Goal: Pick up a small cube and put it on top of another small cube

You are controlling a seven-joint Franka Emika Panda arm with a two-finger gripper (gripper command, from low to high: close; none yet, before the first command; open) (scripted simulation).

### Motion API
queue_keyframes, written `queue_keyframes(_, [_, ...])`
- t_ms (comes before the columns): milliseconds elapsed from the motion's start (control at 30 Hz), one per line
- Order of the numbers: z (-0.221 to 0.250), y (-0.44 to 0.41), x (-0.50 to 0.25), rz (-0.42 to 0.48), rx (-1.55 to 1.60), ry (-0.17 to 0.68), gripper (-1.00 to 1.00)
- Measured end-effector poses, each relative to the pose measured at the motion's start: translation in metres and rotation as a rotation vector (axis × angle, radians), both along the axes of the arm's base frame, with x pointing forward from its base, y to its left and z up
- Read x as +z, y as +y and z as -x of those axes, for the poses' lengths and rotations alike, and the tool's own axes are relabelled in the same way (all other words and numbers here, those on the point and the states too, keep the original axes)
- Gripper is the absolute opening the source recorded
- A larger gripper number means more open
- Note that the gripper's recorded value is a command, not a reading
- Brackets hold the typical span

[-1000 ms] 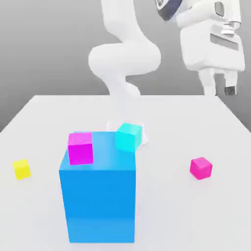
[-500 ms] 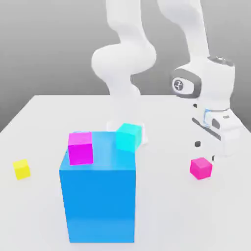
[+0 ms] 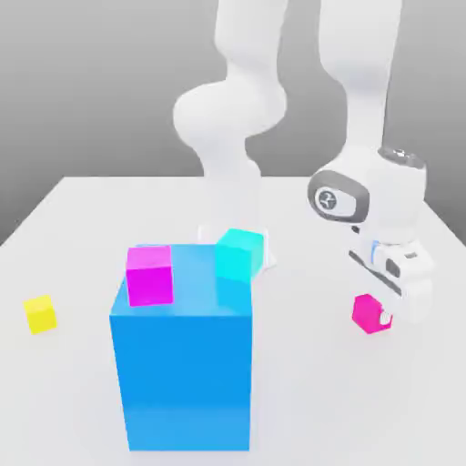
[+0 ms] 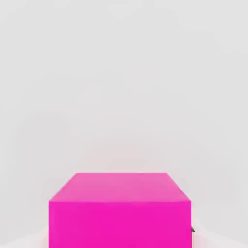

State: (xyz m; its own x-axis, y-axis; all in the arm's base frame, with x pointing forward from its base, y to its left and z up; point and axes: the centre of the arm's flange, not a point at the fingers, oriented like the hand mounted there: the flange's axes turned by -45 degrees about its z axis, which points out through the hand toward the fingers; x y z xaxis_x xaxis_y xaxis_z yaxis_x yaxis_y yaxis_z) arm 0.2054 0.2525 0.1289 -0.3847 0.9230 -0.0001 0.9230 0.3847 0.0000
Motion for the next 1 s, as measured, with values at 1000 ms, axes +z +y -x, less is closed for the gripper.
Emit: queue_keyframes(1000, [-0.179,-0.192,0.294,0.005,-1.384,-0.007,-1.0])
